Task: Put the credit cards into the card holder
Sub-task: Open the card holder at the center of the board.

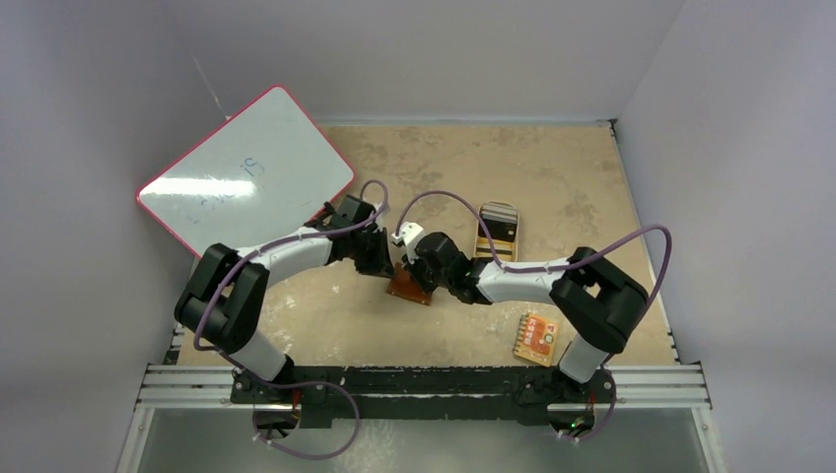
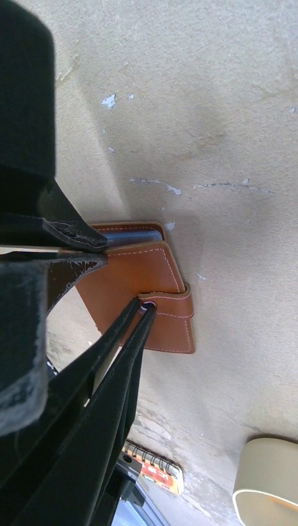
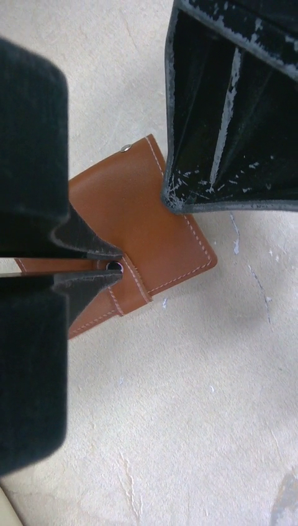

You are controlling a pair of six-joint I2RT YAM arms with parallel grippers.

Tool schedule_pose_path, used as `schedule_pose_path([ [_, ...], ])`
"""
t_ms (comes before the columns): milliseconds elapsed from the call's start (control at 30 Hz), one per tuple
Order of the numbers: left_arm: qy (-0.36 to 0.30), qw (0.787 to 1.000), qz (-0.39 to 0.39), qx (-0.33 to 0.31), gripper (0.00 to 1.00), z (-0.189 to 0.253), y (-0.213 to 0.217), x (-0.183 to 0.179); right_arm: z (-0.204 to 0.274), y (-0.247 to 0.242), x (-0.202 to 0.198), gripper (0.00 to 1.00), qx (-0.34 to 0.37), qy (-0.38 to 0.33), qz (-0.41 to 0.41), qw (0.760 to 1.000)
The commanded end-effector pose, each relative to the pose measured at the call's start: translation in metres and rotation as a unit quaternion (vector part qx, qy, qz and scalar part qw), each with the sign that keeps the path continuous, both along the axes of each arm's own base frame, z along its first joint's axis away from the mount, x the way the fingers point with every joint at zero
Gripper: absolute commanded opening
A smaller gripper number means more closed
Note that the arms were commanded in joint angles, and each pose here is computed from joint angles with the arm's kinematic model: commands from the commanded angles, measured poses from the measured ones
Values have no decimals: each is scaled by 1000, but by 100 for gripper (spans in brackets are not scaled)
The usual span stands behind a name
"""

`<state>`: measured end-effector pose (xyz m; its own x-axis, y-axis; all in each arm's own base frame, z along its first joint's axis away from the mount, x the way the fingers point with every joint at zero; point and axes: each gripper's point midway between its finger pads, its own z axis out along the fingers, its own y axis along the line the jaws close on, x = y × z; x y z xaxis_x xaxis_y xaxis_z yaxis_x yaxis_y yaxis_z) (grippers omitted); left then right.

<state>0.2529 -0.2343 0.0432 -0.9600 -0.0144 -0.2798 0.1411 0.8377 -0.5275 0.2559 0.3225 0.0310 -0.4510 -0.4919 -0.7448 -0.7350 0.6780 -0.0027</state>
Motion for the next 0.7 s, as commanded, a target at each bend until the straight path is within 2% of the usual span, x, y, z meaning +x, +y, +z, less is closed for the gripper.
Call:
schedule_pose_path([
  [0, -25, 1000, -6, -1, 0, 14, 1, 12, -7, -19, 5, 0, -19, 2, -54, 998],
  [300, -19, 1000, -5, 5, 0, 10, 4, 10, 13, -41, 23, 0, 8, -15, -146, 989],
  [433, -20, 1000, 1, 3, 1, 11, 4, 13, 23, -21, 16, 0, 54, 10, -114, 992],
  [533, -30, 999, 24, 6, 16, 18, 5, 21, 26, -13, 13, 12, 70, 36, -120, 990],
  [667, -61, 993, 98, 36, 32, 34, 25, 40, 25, -8, 12, 25, 80, 55, -132, 986],
])
